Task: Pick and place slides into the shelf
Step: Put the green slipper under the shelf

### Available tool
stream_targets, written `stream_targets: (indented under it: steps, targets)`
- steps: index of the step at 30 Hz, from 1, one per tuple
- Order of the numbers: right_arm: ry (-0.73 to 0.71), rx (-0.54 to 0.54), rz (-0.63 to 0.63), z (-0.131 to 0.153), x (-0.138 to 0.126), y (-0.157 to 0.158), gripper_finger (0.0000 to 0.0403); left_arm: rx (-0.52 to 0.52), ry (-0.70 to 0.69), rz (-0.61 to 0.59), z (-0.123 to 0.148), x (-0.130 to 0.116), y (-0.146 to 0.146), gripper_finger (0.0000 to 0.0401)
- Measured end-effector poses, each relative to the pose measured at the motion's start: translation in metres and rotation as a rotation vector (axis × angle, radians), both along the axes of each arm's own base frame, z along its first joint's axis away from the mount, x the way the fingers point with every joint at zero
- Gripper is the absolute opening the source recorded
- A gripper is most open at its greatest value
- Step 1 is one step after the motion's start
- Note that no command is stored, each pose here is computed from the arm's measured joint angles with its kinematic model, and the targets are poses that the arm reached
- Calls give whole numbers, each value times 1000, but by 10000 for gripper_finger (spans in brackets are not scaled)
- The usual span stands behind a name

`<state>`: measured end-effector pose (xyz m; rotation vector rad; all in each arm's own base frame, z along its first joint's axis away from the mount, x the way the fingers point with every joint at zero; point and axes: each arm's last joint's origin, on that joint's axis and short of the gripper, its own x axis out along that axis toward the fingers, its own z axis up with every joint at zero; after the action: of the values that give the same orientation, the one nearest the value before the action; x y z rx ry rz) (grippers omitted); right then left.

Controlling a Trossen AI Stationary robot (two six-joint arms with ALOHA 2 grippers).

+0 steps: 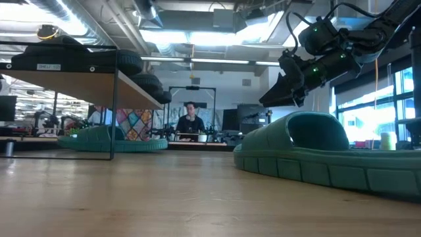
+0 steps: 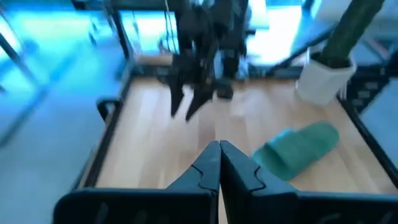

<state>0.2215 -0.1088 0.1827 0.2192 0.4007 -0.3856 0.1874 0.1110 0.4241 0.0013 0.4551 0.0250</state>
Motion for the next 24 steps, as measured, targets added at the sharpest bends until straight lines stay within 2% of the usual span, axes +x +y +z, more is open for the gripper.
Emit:
stream_targets:
  steps: [5,11,16,24]
  targets:
    - [-2,-1,0,0,0,0,169,72,-176,57,-27,-53,-35,0]
    - [-50,-32,3,5,2,-1,169,88,-375,84,-70,-94,-63,0]
    - [-72,-96,22,9,3,-2,169,86,-447,122,-104,-113,-75,0]
    - [-73,-95,21,9,3,-2,169,101,-494,178,-130,-126,-82,0]
